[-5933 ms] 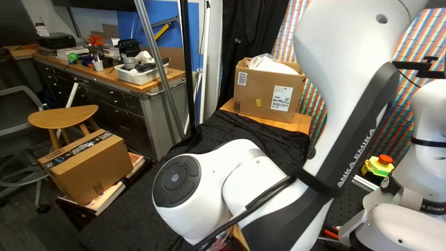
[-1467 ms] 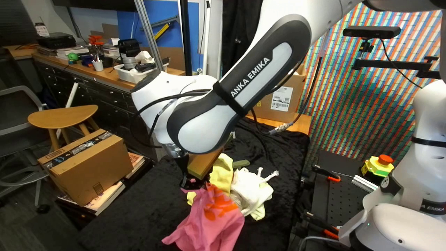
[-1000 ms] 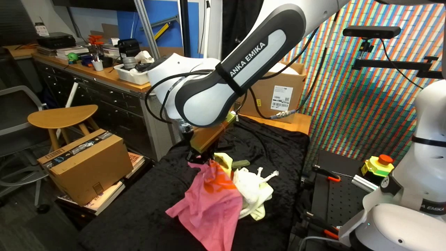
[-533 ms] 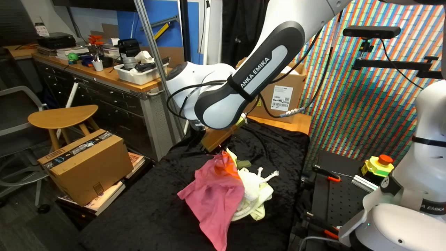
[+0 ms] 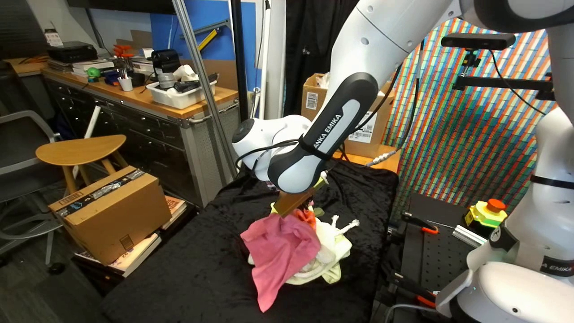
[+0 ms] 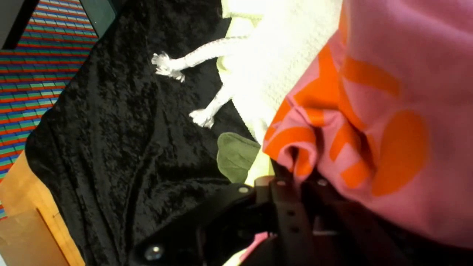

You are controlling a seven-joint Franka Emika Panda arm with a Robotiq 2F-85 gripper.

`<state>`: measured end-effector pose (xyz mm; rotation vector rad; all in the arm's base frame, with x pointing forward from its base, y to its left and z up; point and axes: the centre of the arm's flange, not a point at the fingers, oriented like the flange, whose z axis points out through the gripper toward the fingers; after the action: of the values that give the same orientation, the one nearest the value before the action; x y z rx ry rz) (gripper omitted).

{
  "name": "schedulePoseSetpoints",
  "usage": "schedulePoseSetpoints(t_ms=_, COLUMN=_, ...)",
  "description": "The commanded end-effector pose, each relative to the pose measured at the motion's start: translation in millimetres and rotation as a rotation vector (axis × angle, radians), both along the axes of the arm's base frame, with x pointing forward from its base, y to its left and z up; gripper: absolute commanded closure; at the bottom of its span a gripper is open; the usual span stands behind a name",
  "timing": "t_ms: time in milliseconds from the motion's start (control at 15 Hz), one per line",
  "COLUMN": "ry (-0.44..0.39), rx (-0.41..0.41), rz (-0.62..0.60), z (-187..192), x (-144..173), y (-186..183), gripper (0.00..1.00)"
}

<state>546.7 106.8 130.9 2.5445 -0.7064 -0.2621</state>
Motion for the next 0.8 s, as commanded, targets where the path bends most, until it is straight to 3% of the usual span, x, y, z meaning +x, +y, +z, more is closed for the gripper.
schedulePoseSetpoints(t_ms=0, ry=-0.008, rx=-0.009, rz=-0.01, z=-12, x=-7, y=-1, gripper=0.96)
schedulePoseSetpoints(t_ms=200, ry=-0.012, rx=-0.007, rz=-0.005, z=-9, x=-9, y=0, gripper=0.95)
schedulePoseSetpoints(t_ms=267, ry=-0.012, rx=-0.005, rz=-0.003, z=-7, x=-9, y=0, gripper=0.86)
schedulePoseSetpoints(t_ms=333, ry=-0.01, rx=-0.002, rz=-0.001, z=-4, x=-10, y=1, gripper=0.67)
schedulePoseSetpoints(t_ms=733, ry=0.018, rx=0.023, rz=0.036, z=20, x=-32, y=2, gripper=0.25)
